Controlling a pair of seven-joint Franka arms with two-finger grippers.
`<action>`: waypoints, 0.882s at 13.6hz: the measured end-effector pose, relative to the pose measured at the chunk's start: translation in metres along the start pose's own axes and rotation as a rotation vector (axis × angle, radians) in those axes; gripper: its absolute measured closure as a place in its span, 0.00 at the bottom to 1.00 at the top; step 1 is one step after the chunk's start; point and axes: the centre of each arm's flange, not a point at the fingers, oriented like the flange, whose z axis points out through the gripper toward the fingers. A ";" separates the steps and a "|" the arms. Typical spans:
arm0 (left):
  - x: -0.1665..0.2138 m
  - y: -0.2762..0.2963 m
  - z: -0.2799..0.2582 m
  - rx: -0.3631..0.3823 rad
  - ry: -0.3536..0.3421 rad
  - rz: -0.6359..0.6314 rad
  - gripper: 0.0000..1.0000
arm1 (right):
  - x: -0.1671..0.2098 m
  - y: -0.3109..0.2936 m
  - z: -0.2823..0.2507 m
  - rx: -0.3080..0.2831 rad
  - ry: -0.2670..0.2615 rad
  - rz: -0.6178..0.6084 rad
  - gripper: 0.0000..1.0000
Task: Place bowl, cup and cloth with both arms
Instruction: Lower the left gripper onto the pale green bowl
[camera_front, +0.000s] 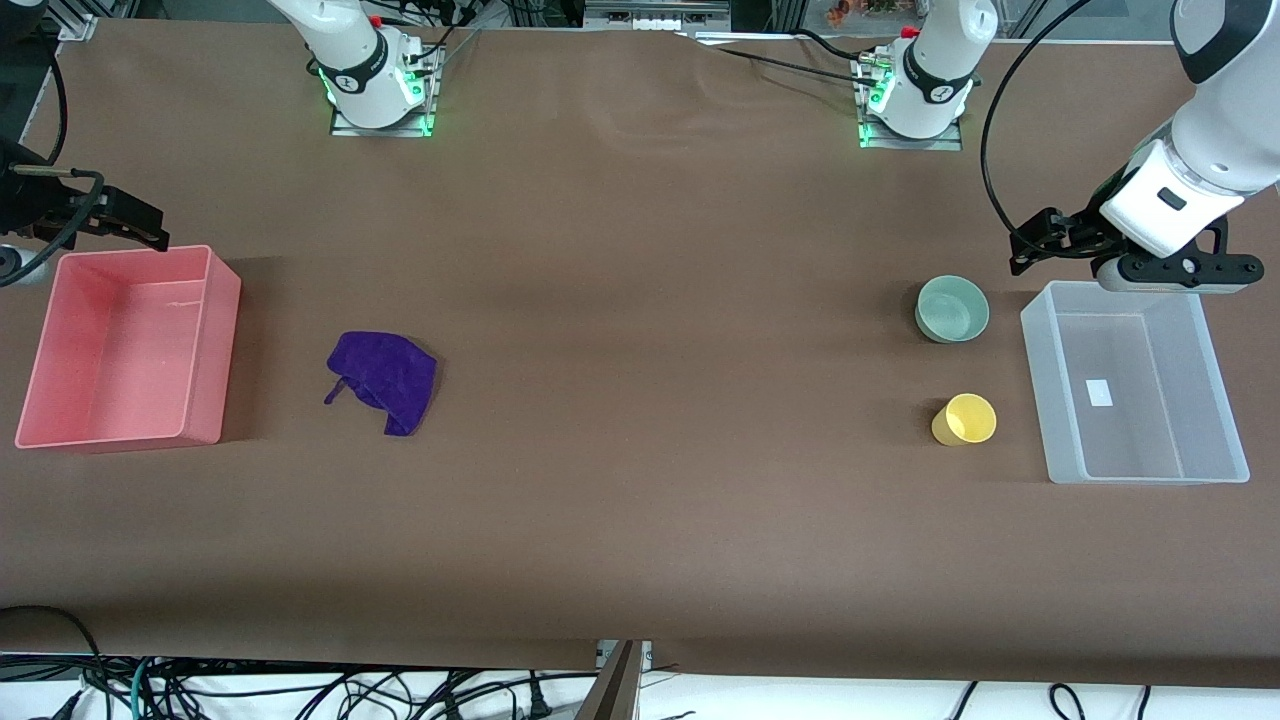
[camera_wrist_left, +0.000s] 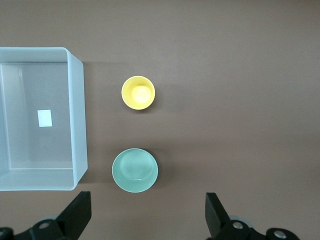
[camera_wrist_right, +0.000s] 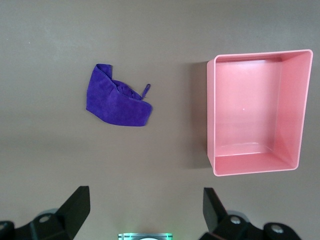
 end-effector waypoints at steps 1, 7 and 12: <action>0.000 0.000 0.000 0.000 0.000 0.001 0.00 | 0.000 0.000 0.000 0.000 0.000 0.000 0.00; 0.000 0.003 0.000 0.000 0.000 0.005 0.00 | 0.001 -0.002 -0.001 0.000 0.011 -0.003 0.00; -0.008 0.006 0.016 0.012 -0.115 0.012 0.00 | 0.002 -0.003 -0.002 0.000 0.020 -0.005 0.00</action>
